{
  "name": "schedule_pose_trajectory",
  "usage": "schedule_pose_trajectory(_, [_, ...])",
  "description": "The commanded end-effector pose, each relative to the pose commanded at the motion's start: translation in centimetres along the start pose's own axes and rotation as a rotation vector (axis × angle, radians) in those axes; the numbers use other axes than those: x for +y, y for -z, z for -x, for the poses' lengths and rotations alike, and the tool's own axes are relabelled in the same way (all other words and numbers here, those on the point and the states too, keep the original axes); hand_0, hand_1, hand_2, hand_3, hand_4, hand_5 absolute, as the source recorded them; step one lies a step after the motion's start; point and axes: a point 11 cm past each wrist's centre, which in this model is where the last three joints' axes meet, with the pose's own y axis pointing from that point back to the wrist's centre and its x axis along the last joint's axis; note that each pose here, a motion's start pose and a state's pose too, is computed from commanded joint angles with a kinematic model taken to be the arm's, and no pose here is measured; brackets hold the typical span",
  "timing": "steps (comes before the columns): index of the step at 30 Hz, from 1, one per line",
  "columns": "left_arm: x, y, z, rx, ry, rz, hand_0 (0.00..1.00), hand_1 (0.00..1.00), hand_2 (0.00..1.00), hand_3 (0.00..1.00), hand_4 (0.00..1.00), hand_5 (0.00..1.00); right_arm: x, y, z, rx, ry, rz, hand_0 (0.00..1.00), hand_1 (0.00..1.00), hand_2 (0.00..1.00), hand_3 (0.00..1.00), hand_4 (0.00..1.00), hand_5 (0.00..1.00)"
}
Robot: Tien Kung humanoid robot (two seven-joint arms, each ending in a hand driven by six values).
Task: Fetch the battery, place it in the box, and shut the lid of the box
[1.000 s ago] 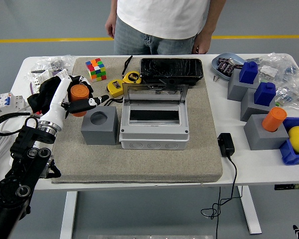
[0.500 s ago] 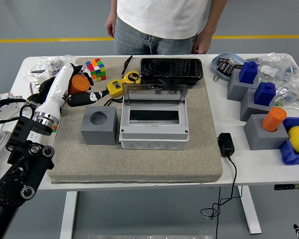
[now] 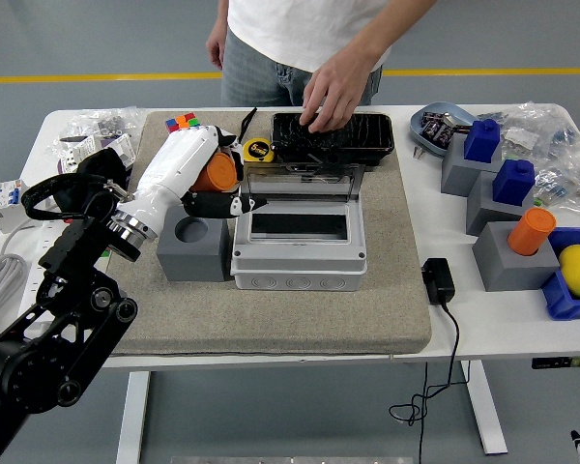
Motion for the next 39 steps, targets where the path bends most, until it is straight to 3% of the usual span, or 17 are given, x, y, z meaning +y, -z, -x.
schedule_pose_trajectory(1, [-0.1,-0.4,0.3,0.004,0.015,0.01,0.036,0.002,0.002,0.002,0.981,0.403,0.0,0.0,0.0,0.0,0.0,-0.001,0.912,0.897,0.866,0.87,0.998,0.998])
schedule_pose_trajectory(10, [-0.6,-2.6,3.0,0.029,0.136,0.056,0.035,0.002,0.002,0.002,0.984,0.451,0.0,0.3,-0.1,0.001,-0.003,-0.007,0.913,0.897,0.865,0.87,0.998,0.998])
schedule_pose_trajectory(19, [-1.6,-3.0,5.2,0.071,0.225,0.061,0.035,0.002,0.002,0.002,0.988,0.537,0.0,0.6,-0.2,0.002,-0.005,-0.011,0.912,0.897,0.866,0.87,0.998,0.998])
schedule_pose_trajectory(33, [-3.4,-4.3,8.9,0.169,0.305,0.075,0.035,0.002,0.002,0.002,0.982,0.571,0.0,0.7,-0.3,0.014,-0.009,-0.011,0.913,0.897,0.865,0.869,0.998,0.998])
schedule_pose_trajectory(39, [-4.2,-4.4,9.7,0.144,0.31,0.078,0.035,0.002,0.002,0.002,0.981,0.578,0.0,0.6,-0.3,0.019,-0.011,-0.009,0.912,0.897,0.865,0.869,0.998,0.998])
